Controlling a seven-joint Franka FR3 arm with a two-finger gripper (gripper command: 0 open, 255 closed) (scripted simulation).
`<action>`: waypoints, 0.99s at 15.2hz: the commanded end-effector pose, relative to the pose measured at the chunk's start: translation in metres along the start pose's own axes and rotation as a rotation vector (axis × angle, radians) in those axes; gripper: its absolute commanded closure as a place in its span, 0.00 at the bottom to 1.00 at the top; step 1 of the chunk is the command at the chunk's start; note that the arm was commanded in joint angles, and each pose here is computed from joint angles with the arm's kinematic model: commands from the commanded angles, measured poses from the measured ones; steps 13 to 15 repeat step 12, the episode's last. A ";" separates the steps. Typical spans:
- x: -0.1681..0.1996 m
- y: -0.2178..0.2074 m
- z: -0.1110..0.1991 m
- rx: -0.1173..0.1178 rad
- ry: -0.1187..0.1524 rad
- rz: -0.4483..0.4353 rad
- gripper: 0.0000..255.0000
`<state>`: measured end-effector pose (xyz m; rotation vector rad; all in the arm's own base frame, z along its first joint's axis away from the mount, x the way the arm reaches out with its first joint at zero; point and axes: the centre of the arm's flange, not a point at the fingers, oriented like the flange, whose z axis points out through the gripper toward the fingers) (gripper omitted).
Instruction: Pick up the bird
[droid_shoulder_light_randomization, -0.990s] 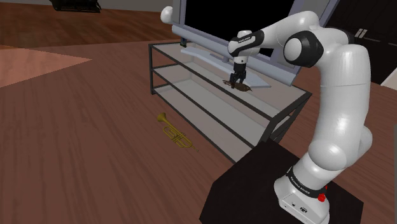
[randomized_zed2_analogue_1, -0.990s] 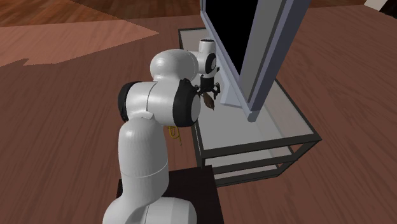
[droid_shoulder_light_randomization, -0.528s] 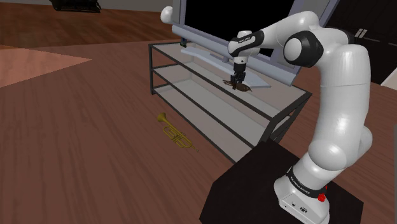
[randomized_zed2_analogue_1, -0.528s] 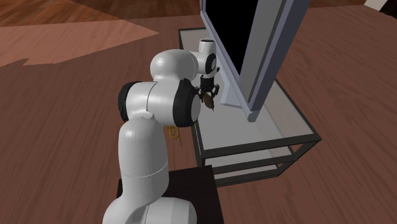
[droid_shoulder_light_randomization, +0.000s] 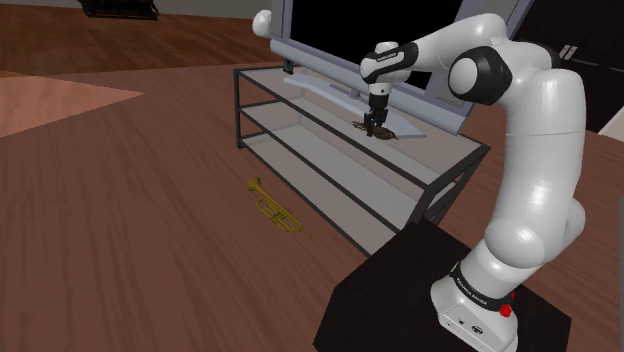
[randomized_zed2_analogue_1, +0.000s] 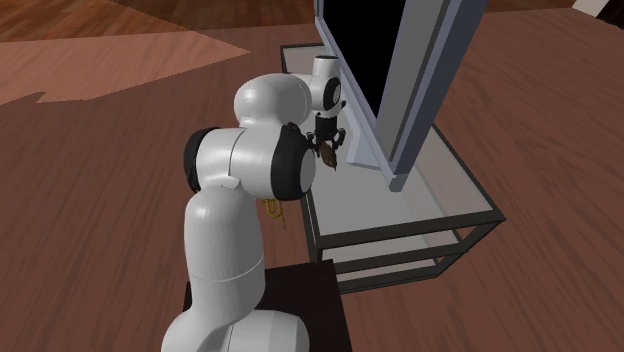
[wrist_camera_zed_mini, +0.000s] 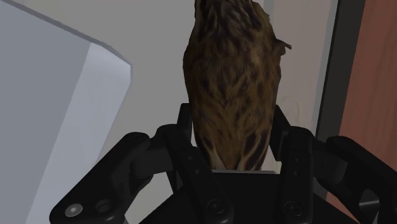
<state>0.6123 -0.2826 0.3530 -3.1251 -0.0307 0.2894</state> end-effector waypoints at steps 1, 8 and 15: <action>-0.002 0.000 -0.010 0.000 0.000 0.000 1.00; -0.008 -0.001 -0.046 0.000 0.000 0.000 1.00; -0.010 -0.001 -0.057 0.000 0.000 0.000 1.00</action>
